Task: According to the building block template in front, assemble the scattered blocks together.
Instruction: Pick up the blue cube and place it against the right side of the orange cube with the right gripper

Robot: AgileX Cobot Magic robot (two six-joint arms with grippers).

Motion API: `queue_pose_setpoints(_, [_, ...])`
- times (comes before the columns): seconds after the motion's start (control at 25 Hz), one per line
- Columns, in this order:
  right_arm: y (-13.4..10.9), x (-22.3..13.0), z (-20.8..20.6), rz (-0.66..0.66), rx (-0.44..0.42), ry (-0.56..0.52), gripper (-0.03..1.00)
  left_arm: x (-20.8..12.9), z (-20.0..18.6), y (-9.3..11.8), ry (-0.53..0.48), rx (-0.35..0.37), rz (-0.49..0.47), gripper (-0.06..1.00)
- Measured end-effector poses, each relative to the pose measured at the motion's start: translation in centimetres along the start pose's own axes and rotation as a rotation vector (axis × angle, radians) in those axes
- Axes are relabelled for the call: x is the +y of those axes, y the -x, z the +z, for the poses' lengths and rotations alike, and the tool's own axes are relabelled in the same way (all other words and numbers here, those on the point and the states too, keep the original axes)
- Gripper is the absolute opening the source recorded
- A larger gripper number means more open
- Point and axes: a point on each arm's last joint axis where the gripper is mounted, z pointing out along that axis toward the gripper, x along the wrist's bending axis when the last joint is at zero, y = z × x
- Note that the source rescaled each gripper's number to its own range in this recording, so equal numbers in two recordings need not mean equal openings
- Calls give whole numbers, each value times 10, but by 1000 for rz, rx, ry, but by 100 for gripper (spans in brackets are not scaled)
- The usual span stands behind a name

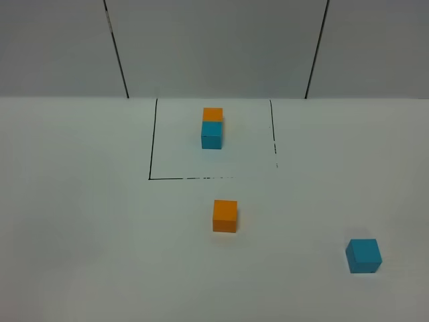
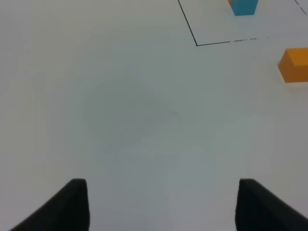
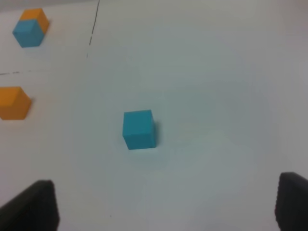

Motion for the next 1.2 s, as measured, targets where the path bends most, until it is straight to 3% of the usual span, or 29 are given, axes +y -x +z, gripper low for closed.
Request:
queue_pose_setpoints(0.32, [0,0,0,0,0,0,80,0,0,0,0,0,0,26])
queue_pose_setpoints(0.88, [1,0,1,-3,-6,-4,80,0,0,0,0,0,0,24])
queue_pose_setpoints(1.2, [-2,15,22,12,-1,-156,81,0,0,0,0,0,0,24])
